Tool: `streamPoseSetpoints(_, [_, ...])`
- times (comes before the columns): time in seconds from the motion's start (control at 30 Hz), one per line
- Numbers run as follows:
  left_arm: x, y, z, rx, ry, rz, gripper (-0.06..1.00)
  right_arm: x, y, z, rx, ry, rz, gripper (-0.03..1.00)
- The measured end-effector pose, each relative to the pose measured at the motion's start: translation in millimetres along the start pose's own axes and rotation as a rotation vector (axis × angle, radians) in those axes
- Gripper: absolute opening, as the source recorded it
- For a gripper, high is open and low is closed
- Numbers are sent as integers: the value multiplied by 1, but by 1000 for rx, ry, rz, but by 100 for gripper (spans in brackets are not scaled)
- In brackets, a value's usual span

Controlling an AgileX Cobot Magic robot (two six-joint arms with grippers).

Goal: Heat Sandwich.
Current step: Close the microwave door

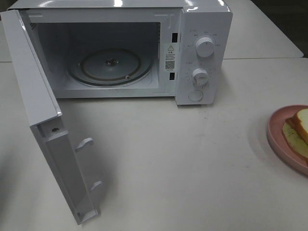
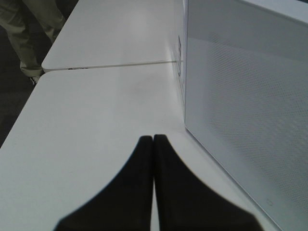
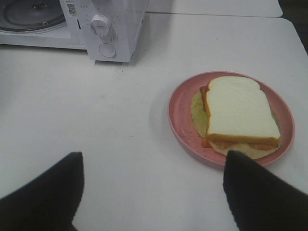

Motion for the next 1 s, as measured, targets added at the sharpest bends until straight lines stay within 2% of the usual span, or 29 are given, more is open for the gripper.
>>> streamPoseSetpoints(0.2, [2, 13, 3, 17, 26, -78, 0, 0, 0, 0, 0, 0, 0, 77])
streamPoseSetpoints(0.27, [8, 19, 0, 3, 73, -130, 0, 0, 0, 0, 0, 0, 0, 77])
streamPoseSetpoints(0.37, [12, 23, -3, -16, 74, -155, 0, 0, 0, 0, 0, 0, 0, 77])
streamPoseSetpoints(0.47, [7, 34, -14, -74, 57, -144, 0, 0, 0, 0, 0, 0, 0, 77])
streamPoseSetpoints(0.5, [7, 34, -14, -74, 57, -144, 0, 0, 0, 0, 0, 0, 0, 77])
streamPoseSetpoints(0.57, [0, 41, -26, -142, 64, -127, 0, 0, 0, 0, 0, 0, 0, 77])
streamPoseSetpoints(0.63, [-2, 44, -34, -192, 58, -128, 0, 0, 0, 0, 0, 0, 0, 77])
streamPoseSetpoints(0.67, [-2, 44, -34, -192, 58, -128, 0, 0, 0, 0, 0, 0, 0, 77])
streamPoseSetpoints(0.73, [-7, 50, -45, -251, 48, -108, 0, 0, 0, 0, 0, 0, 0, 77])
streamPoseSetpoints(1.0, [-7, 65, -61, -337, 13, -72, 0, 0, 0, 0, 0, 0, 0, 77])
Point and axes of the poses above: a point on each arm's last joint axis where the gripper is mounted, y pointing out along that axis toward the gripper, z along the wrist's bending axis when the last joint is at zero, x = y × z, the point moved 9 cm from there along y, pointing out along that axis toward the gripper, and after that the axes turned 7 degrees about -y, right-handed, at the moved point
